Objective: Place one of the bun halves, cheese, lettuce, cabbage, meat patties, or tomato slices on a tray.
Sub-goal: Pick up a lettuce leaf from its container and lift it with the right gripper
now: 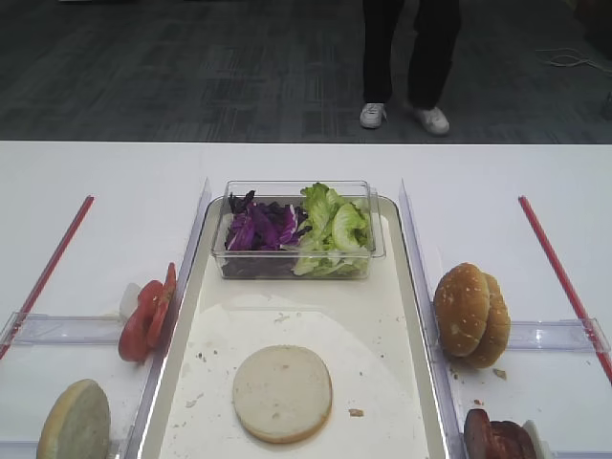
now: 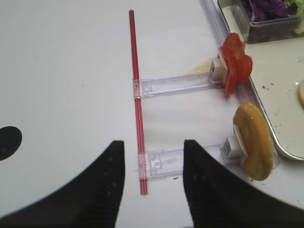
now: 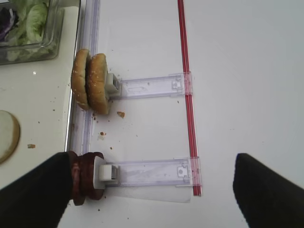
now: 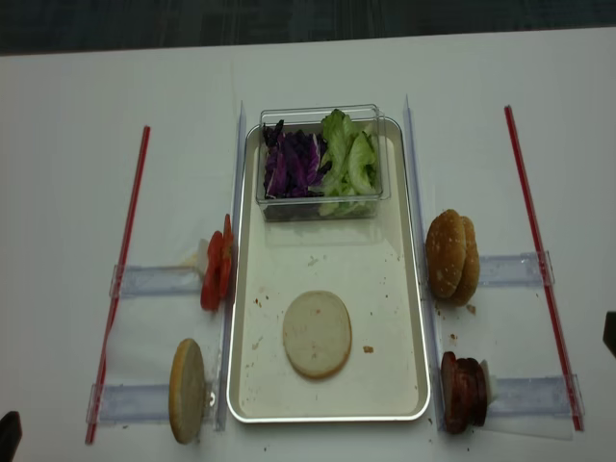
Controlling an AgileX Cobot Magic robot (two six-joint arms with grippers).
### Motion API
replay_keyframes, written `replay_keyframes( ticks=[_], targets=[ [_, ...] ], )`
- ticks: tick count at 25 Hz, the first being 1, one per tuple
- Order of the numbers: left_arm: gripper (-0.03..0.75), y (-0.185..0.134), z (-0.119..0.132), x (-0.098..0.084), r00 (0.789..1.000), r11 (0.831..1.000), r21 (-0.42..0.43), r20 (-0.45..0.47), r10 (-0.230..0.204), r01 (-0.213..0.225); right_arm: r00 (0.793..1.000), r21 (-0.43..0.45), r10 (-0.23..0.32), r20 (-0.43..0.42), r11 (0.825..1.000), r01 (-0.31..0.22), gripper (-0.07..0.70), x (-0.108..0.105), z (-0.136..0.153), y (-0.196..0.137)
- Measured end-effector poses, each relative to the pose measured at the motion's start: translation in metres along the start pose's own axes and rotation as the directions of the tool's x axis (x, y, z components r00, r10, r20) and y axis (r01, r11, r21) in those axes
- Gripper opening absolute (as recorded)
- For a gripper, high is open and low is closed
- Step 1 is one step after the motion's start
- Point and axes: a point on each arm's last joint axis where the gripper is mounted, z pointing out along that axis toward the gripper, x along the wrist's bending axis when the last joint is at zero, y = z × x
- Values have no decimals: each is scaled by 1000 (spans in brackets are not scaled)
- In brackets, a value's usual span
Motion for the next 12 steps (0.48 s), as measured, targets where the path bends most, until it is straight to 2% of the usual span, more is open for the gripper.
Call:
replay_keyframes(
  ticks=[3, 12],
  targets=[
    [305, 0, 0, 0, 1000, 1000, 0, 0, 0, 0, 1000, 38, 7, 4, 999, -7, 675, 2, 2, 28],
    [305, 0, 0, 0, 1000, 1000, -1, 0, 0, 0, 999, 177, 25, 22, 984, -28, 675, 5, 35, 107]
  ],
)
